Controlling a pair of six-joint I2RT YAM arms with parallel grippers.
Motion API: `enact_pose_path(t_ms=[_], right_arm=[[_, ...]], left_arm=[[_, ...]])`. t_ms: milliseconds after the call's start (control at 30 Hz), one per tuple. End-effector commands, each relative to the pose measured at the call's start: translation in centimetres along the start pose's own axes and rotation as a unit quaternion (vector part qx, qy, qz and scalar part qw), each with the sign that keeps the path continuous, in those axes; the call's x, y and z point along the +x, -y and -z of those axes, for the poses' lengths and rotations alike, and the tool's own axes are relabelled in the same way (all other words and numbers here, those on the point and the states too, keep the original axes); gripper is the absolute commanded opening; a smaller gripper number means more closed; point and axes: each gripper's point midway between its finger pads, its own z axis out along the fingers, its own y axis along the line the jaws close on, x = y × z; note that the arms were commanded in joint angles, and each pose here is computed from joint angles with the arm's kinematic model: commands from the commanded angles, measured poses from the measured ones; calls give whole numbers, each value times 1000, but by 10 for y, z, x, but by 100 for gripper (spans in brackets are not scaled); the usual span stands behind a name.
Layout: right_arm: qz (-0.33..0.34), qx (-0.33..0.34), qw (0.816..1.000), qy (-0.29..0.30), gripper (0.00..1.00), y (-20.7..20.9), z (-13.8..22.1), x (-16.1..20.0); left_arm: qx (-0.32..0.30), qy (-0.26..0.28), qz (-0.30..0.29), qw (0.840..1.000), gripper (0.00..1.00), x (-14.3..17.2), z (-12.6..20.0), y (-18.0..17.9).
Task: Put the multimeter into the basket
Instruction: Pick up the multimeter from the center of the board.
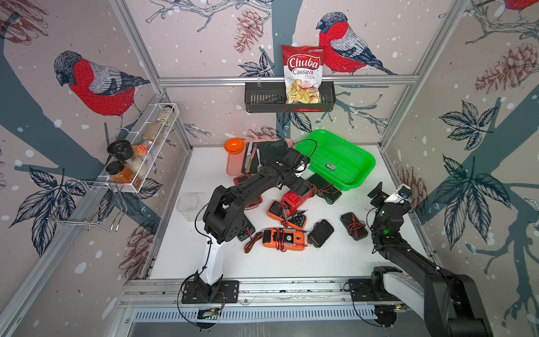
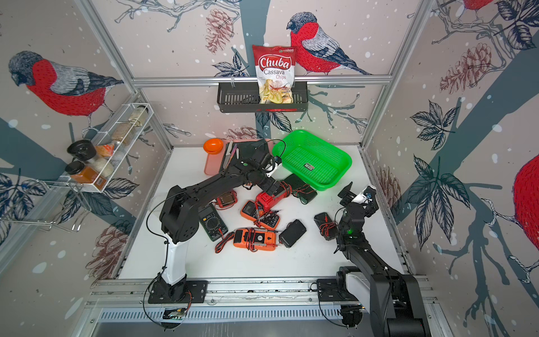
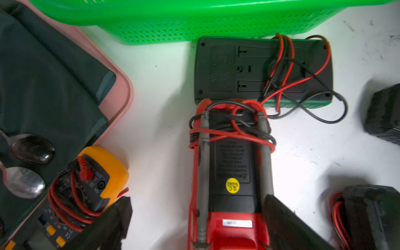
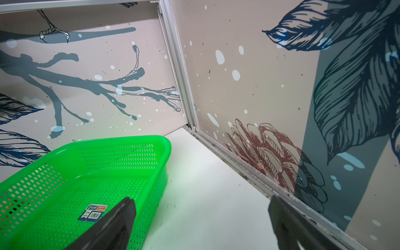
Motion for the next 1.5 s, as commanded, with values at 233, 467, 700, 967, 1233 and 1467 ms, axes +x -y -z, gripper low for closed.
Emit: enact_pose_path(t_ms=[233,467,700,967,1233,1467], right_arm=[[-1,-6,1000,0,100,-5,-1,-1],[1,-8,1000,0,100,-6,0,-2],[7,-13,1000,0,100,-10,0,-2],[-1,-38,999,-21,100,-27,1,-8],[-102,-236,957,-132,95,-107,29,-25],[-161,-413,875,-193,95,-200,79,-38]], left_arm=[[3,-87,-4,996,98,45,-28,8],[-6,-115,-10,993,98,60,-45,5],[-7,-130,-14,991,62,69,-58,4],[-28,-43,-11,999,7,28,-22,-2],[-50,72,-1,996,0,-16,24,-7],[-47,160,6,986,0,-40,53,-4]])
